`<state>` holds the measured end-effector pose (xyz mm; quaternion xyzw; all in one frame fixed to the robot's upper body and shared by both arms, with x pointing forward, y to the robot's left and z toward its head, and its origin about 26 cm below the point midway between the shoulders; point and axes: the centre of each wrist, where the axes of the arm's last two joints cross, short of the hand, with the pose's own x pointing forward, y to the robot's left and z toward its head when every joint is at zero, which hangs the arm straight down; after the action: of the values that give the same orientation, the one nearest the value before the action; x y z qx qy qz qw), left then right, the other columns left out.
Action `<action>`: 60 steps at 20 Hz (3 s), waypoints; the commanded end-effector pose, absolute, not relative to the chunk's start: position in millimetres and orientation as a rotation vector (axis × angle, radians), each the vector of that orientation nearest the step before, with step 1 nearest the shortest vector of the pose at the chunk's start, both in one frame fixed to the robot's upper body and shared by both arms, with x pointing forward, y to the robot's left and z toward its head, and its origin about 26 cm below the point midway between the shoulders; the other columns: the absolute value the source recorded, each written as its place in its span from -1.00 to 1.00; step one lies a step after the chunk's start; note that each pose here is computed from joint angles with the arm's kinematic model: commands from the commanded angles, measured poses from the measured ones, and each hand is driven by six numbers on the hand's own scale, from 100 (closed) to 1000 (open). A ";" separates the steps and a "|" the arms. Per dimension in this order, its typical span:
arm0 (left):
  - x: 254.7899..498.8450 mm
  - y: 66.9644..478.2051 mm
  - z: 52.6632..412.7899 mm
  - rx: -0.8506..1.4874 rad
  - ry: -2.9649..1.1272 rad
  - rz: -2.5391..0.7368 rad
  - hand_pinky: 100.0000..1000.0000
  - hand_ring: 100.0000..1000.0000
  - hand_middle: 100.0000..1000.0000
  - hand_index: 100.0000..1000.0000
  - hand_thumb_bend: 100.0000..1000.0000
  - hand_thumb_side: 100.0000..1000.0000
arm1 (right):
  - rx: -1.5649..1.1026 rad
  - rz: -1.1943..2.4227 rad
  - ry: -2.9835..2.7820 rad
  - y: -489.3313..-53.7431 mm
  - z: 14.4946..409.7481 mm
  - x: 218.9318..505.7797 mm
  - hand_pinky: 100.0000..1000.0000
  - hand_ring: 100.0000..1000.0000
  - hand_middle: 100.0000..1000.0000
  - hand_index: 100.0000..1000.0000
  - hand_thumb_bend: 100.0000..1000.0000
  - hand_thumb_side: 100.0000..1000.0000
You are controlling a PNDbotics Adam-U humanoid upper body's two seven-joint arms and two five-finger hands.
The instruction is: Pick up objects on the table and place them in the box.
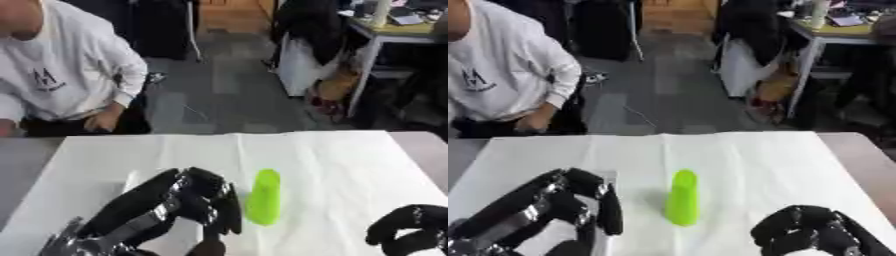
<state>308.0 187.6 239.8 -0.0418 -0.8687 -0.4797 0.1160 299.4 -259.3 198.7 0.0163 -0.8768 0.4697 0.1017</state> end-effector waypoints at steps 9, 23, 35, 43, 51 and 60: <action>305.8 188.9 249.1 -0.089 -2.594 -1.389 -0.46 -0.29 -0.11 -0.47 -1.00 0.72 | 0.025 1.330 -2.633 -267.6 212.0 298.0 -0.54 0.05 0.23 0.39 -1.00 0.74; 308.8 217.9 251.5 0.320 -2.661 -0.681 -0.15 0.08 0.31 0.44 -0.79 0.70 | -0.511 1.141 -2.355 -283.5 301.8 297.1 -0.16 0.31 0.50 0.61 -0.85 0.83; 309.3 213.1 255.1 0.516 -2.637 -0.375 -0.06 0.16 0.39 0.60 -0.76 0.72 | -0.686 1.062 -2.181 -281.8 294.3 342.9 0.24 0.56 0.74 0.80 -0.61 0.83; 309.6 207.1 259.7 0.524 -2.657 -0.358 -0.05 0.16 0.40 0.62 -0.75 0.71 | -0.701 1.060 -2.089 -285.8 274.6 373.6 0.40 0.67 0.79 0.85 -0.44 0.76; 309.7 202.4 262.9 0.518 -2.673 -0.358 -0.05 0.17 0.40 0.62 -0.74 0.70 | -0.755 1.048 -2.065 -281.2 261.5 388.2 0.48 0.76 0.85 0.91 -0.22 0.64; 309.8 200.1 264.9 0.519 -2.676 -0.371 -0.05 0.17 0.41 0.61 -0.74 0.71 | -0.726 1.149 -1.992 -275.9 251.7 395.8 0.54 0.79 0.87 0.92 -0.15 0.66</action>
<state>312.6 202.4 256.6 0.1868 -0.9503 -0.1319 0.2112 395.6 -274.2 238.2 -0.2703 -0.7701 0.4427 0.3714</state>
